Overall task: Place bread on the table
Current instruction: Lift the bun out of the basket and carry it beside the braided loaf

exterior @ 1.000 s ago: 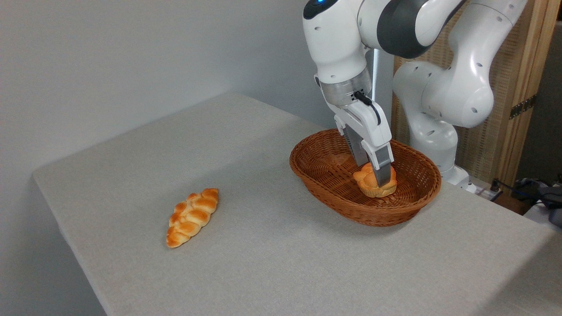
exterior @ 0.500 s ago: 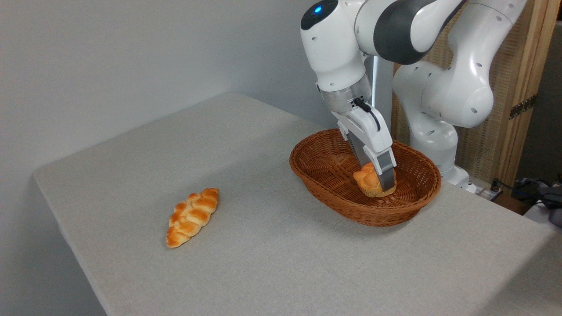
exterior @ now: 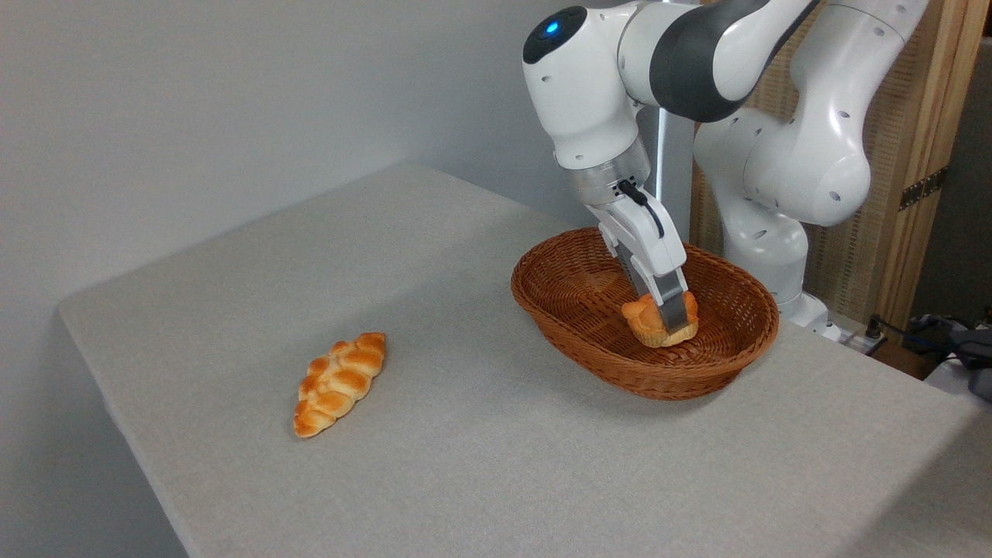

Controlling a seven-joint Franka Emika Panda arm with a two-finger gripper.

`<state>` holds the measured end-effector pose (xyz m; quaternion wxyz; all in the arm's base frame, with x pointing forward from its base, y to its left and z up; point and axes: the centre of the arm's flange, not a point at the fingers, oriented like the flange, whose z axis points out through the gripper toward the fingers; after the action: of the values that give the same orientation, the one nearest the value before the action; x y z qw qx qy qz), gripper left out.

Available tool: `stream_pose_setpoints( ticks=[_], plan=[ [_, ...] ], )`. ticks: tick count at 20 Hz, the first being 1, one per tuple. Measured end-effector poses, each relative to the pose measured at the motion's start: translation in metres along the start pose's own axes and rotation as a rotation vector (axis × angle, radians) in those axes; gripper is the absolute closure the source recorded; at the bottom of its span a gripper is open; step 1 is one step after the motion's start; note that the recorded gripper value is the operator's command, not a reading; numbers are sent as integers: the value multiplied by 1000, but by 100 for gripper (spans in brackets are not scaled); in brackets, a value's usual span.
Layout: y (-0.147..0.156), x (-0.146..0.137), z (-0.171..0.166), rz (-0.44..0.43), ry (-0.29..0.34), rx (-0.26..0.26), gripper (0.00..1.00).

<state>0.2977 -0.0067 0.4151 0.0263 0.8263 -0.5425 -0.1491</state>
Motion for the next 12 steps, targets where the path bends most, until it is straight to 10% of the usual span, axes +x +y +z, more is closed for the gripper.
stream_pose_setpoints(
  ticks=[6,12],
  plan=[
    [1,5,-9,17,5,20,56],
    [-5,9,-87,18,87,98,55]
  ],
)
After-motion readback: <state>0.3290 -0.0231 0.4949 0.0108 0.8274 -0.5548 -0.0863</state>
